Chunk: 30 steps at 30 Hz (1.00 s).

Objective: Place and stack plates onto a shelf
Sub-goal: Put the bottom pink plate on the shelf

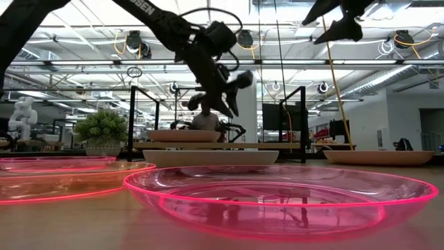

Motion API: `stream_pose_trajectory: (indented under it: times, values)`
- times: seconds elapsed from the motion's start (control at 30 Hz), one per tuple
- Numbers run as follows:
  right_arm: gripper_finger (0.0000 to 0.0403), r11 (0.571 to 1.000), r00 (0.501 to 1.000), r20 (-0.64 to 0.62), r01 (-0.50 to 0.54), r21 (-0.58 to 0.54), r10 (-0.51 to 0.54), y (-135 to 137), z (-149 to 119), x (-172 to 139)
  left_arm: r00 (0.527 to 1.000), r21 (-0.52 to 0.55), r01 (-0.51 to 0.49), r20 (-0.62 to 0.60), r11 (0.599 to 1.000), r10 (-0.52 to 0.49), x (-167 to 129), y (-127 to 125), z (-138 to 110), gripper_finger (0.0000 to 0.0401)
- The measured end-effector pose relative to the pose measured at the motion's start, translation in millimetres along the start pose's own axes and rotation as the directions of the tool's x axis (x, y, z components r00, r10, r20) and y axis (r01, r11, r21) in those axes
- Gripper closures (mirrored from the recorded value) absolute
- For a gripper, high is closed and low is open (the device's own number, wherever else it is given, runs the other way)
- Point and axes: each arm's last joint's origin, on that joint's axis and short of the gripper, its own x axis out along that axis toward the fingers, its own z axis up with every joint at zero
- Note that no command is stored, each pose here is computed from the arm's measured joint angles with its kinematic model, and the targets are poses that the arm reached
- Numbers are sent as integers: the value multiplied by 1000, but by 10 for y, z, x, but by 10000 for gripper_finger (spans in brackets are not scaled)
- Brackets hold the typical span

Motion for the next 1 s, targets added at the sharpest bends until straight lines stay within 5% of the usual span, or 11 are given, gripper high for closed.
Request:
stream_pose_trajectory:
  times: [0.3, 0.57, 0.7, 1.0]
  values:
    - [177, 964, 993, -102, 32, -264, -61, 60, -38, 418, 990, 82, 123, 52, 989, -127, -716, -170, 260, 325]
    - [306, 942, 971, -229, -6, -334, -75, 68, -133, 657, 972, 140, 234, -11, 962, -235, -1621, -86, 423, 325]
    - [387, 934, 962, -261, -21, -356, -78, 37, -142, 734, 974, 147, 218, -88, 965, -207, -1935, 65, 405, 325]
    - [401, 909, 941, -311, -9, -417, -133, -119, -134, 821, 961, 280, 187, -249, 942, -116, -2189, 333, 247, 325]
